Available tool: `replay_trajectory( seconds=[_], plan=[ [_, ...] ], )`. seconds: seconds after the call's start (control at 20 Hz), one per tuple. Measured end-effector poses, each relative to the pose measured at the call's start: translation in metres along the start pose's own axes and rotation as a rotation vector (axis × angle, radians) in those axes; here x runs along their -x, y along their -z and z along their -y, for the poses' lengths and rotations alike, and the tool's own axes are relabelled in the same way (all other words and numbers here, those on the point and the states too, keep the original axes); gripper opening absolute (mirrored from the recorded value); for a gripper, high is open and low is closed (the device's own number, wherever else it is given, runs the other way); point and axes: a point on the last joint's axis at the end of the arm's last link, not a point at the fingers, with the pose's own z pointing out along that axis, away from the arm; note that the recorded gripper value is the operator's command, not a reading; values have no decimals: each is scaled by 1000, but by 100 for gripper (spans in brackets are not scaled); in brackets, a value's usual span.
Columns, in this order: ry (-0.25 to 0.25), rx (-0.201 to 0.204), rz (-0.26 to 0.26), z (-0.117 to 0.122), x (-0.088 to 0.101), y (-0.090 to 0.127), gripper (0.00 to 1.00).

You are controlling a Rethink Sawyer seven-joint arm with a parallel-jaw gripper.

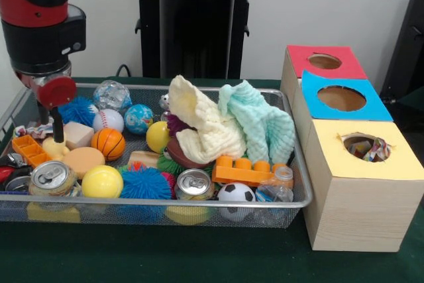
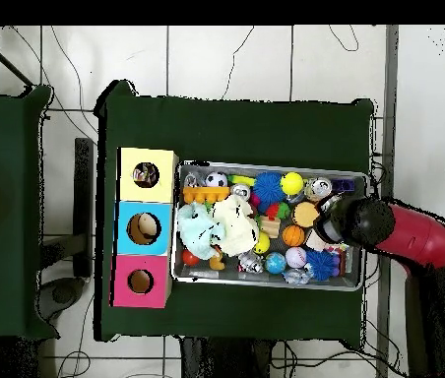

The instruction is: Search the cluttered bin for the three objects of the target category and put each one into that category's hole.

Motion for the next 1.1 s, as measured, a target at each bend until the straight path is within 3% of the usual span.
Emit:
replay_trajectory(
  seconds=[0.6, 0.8, 1.1],
  plan=[
    [0, 24, -16, -6, -9, -50, 100],
    [1, 23, -21, -6, -11, -52, 100],
    [-1, 29, 14, -6, 0, -31, 100]
  ],
)
